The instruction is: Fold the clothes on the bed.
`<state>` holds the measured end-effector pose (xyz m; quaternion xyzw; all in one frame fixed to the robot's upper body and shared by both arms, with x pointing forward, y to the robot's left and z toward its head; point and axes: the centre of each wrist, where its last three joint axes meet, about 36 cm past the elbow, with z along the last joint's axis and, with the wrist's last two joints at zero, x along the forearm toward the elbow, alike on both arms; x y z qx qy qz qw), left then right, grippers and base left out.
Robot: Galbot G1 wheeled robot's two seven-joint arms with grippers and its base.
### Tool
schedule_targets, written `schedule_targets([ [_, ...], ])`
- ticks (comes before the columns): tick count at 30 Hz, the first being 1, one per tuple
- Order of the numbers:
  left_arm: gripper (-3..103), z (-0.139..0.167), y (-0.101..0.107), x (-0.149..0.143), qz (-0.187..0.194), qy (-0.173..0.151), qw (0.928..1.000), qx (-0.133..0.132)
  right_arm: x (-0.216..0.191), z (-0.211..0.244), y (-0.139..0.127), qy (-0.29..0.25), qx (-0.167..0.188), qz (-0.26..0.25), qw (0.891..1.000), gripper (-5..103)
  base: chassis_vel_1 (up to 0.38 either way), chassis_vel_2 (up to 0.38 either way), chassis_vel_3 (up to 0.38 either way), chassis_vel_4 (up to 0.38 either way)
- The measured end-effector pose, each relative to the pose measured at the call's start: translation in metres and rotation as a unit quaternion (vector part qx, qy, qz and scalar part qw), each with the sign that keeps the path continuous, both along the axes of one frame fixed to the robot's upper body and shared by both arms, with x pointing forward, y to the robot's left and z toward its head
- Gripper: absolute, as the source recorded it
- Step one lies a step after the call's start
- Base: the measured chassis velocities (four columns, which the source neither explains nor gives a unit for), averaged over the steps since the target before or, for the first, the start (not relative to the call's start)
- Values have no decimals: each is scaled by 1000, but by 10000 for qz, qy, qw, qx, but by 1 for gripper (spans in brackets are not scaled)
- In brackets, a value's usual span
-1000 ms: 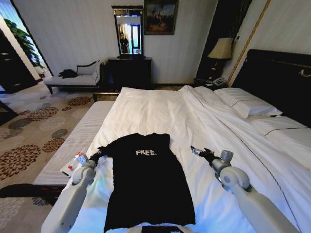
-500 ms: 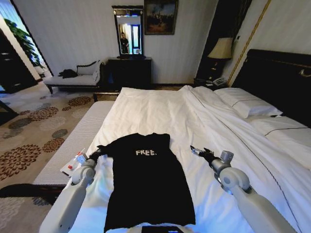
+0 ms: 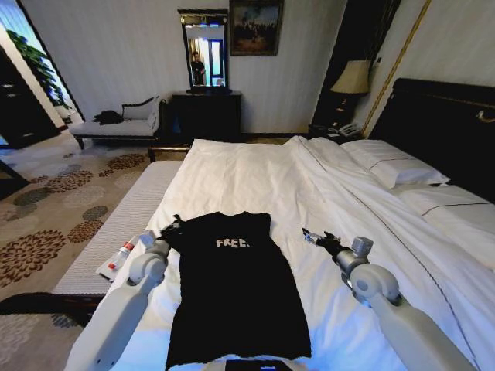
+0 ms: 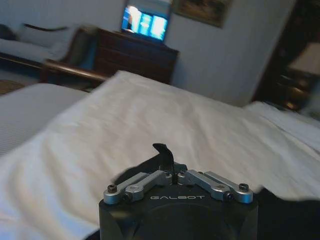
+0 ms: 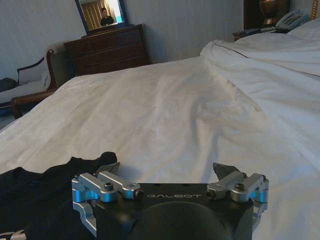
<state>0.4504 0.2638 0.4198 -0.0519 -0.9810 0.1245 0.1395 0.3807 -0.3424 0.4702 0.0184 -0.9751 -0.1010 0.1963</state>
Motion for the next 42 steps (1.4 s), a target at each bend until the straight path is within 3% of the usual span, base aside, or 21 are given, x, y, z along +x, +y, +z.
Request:
schedule_targets([
  [9,0,-26,-38,0,-574,271,9974,352,1,2,-5,-19,-14,-48,10000,100,0,0,0,0],
  [18,0,-50,-61,7,-805,476,9937,621,3,-1,-3,0,29,-40,10000,100,0,0,0,0],
  [29,-2,-70,-68,3,-782,716,9904,887,3,-3,-4,3,36,-35,10000,100,0,0,0,0],
  [33,19,-76,-69,-1,-732,751,9893,1018,4,-2,-3,-41,44,26,10000,100,0,0,0,0],
  [35,19,-77,-69,-2,-737,754,9889,1043,4,-2,-2,-46,45,32,10000,100,0,0,0,0],
  [37,30,-79,-71,-6,-775,721,9879,1135,5,-1,-2,-56,47,42,10000,100,0,0,0,0],
  [38,30,-79,-71,-6,-775,721,9879,1135,5,-1,-2,-56,47,42,10000,100,0,0,0,0],
  [42,52,-80,-73,-13,-899,566,9856,1318,6,-2,-2,-45,43,46,10000,100,0,0,0,0],
])
